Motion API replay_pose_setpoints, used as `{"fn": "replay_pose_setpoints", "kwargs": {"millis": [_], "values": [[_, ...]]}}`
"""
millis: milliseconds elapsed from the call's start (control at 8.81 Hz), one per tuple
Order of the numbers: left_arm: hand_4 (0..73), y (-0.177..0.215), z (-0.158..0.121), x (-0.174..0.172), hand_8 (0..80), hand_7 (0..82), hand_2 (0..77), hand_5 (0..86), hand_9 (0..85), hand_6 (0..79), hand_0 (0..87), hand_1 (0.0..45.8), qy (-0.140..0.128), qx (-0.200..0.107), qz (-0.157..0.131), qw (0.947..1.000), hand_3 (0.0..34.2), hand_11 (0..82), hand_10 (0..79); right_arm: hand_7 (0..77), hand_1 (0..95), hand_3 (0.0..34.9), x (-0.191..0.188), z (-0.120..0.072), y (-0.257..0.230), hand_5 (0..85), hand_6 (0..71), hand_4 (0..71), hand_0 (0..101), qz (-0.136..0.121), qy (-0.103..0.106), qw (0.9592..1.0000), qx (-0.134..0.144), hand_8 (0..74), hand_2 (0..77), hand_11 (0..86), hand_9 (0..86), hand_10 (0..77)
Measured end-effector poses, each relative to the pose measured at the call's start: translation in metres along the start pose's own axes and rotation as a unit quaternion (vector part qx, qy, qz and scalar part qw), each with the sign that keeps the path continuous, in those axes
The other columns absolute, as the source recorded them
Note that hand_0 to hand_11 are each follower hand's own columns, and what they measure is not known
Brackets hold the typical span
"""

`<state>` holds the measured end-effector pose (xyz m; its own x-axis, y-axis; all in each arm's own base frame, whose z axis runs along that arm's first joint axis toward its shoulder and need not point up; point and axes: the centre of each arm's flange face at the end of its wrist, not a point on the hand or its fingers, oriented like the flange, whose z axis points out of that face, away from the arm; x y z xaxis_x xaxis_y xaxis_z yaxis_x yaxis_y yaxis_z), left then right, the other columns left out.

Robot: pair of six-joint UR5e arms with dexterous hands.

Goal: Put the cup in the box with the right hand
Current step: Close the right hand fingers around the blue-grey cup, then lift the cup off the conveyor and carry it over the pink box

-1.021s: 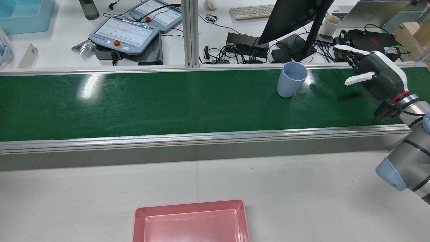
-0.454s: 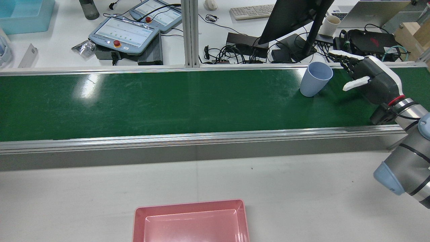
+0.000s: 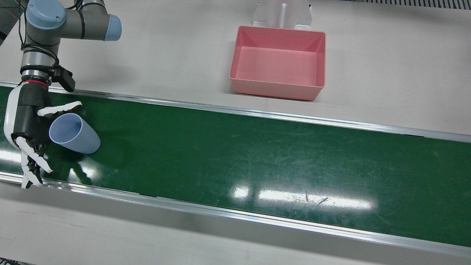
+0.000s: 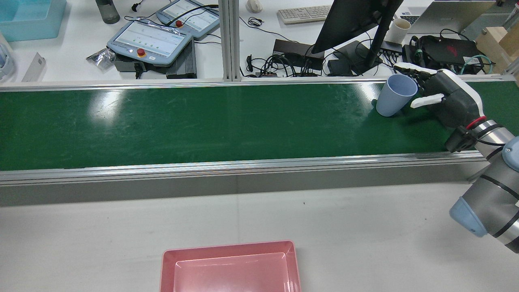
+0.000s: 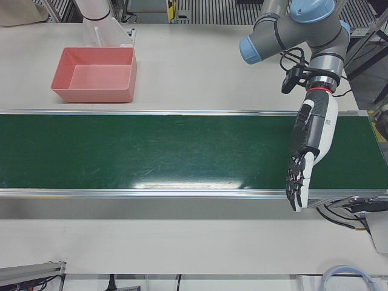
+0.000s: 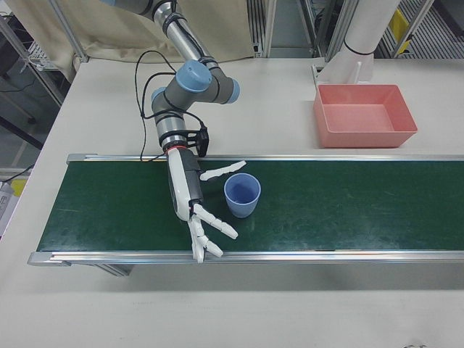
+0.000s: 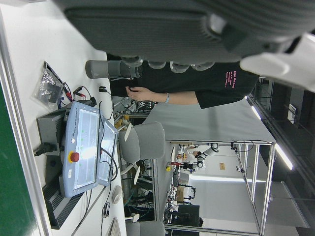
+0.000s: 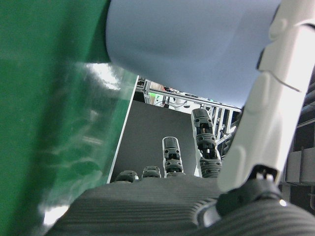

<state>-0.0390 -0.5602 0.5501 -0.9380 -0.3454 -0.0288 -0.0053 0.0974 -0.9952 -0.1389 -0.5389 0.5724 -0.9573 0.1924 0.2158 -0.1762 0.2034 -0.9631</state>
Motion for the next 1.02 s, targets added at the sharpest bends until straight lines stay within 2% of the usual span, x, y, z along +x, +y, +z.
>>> {"fn": "replay_pose_setpoints", "kwargs": {"millis": [227,340,454,567,681,794,908,1021], "values": [[1.1,0.000,0.000,0.000,0.0,0.5,1.6,0.0,0.0,0.0,0.0,0.5,0.000,0.000,0.000,1.0000,0.0,0.0,0.0,22.4,11.5,0.0,0.000,0.000,0.000,4.9,6.0,11.5,54,0.003,-0.002,1.0000,0.000,0.0,0.5,1.1,3.3,0.5],[1.1,0.000,0.000,0.000,0.0,0.5,1.6,0.0,0.0,0.0,0.0,0.5,0.000,0.000,0.000,1.0000,0.0,0.0,0.0,26.7,6.5,0.0,0.000,0.001,0.002,4.9,6.0,11.5,55,0.006,-0.003,1.0000,-0.001,0.0,0.5,1.1,3.3,0.5],[1.1,0.000,0.000,0.000,0.0,0.5,1.6,0.0,0.0,0.0,0.0,0.5,0.000,0.000,0.000,1.0000,0.0,0.0,0.0,36.5,15.3,0.0,-0.001,0.001,0.004,4.9,13.1,11.5,52,0.009,-0.005,0.9999,-0.003,4.9,1.1,1.1,14.2,0.5],[1.1,0.000,0.000,0.000,0.0,0.5,1.6,0.5,0.0,0.0,0.0,0.5,0.000,0.000,0.000,1.0000,0.0,0.0,0.0,46.4,15.3,0.0,-0.001,0.002,0.008,12.0,23.5,18.0,52,0.012,-0.005,0.9999,-0.006,16.4,13.6,3.3,25.1,2.7],[1.1,0.000,0.000,0.000,0.0,0.5,1.6,0.0,0.0,0.0,0.0,0.5,0.000,0.000,0.000,1.0000,0.0,0.0,0.0,56.7,20.2,0.0,-0.002,0.003,0.016,23.5,36.0,25.1,72,0.016,-0.007,0.9998,-0.014,38.7,30.5,27.8,45.3,28.9],[1.1,0.000,0.000,0.000,0.0,0.5,1.6,0.0,0.0,0.0,0.0,0.5,0.000,0.000,0.000,1.0000,0.0,0.0,0.0,56.7,20.2,0.0,-0.008,0.005,0.029,23.5,36.0,25.1,72,0.019,-0.013,0.9994,-0.026,38.7,30.5,27.8,45.3,28.9],[1.1,0.000,0.000,0.000,0.0,0.5,1.6,0.0,0.0,0.0,0.0,0.5,0.000,0.000,0.000,1.0000,0.0,0.0,0.0,57.8,18.0,0.0,-0.019,0.008,0.046,26.7,36.5,25.6,77,0.022,-0.023,0.9987,-0.041,42.5,36.0,38.2,47.5,38.2],[1.1,0.000,0.000,0.000,0.0,0.5,1.6,0.0,0.0,0.0,0.0,0.5,0.000,0.000,0.000,1.0000,0.0,0.0,0.0,58.4,14.2,0.9,-0.028,0.013,0.068,28.4,38.2,25.6,73,0.026,-0.032,0.9975,-0.058,44.2,39.3,40.4,48.5,41.5]]}}
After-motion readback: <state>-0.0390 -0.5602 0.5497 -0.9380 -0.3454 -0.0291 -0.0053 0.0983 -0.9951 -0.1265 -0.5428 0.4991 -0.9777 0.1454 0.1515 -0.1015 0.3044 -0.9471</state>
